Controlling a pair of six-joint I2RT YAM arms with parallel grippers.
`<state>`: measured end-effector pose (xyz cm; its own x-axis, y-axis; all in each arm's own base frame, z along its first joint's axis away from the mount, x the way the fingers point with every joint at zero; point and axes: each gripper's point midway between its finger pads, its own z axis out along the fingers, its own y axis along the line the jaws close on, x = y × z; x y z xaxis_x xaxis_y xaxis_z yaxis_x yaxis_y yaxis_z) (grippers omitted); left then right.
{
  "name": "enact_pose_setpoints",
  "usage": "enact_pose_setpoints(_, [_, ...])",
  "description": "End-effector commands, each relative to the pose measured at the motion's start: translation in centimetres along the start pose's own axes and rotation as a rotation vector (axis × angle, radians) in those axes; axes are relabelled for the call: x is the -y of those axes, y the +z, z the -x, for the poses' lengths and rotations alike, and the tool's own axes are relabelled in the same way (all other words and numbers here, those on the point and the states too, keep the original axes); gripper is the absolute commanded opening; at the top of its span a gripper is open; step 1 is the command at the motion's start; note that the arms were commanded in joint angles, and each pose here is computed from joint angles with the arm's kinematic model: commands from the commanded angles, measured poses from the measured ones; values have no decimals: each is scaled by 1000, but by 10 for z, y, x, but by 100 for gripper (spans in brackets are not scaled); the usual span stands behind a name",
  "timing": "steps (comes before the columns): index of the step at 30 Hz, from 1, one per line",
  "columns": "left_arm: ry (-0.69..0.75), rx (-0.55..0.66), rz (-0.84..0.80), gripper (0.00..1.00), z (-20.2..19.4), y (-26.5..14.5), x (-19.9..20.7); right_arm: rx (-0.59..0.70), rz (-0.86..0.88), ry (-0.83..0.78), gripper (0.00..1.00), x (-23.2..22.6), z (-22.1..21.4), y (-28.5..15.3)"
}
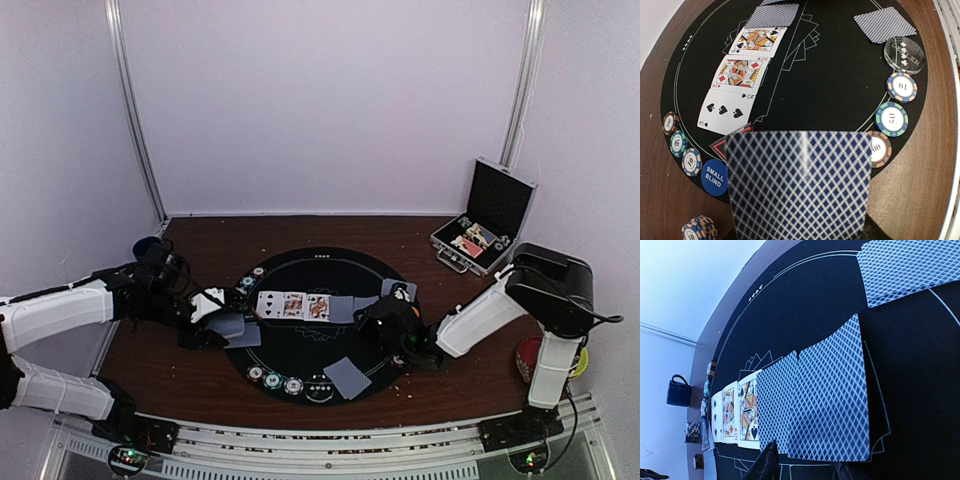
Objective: Distribute texas hold em gaming equipment
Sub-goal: Distribute the poker card in the community card area.
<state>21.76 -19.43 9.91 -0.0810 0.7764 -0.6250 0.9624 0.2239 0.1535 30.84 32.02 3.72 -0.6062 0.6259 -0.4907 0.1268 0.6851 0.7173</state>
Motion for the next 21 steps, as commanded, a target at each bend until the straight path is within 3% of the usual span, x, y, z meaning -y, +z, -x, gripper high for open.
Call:
enact_pose_setpoints(1, [2,12,5,54,1,0,0,21,-17,-23,37,0,4,1])
enact_pose_setpoints(3, [1,12,5,54,1,0,0,21,-18,-23,38,1,5,-2])
enact_pose_setpoints(7, [0,11,4,54,1,0,-1,5,-10,-25,53,0,5,-7])
enact_pose_setpoints(9, [0,12,5,54,1,0,-1,-2,3,-19,56,-3,5,-10])
enact_pose_setpoints(21, [1,14,7,54,2,0,-1,-36,34,-8,61,-9,5,-21])
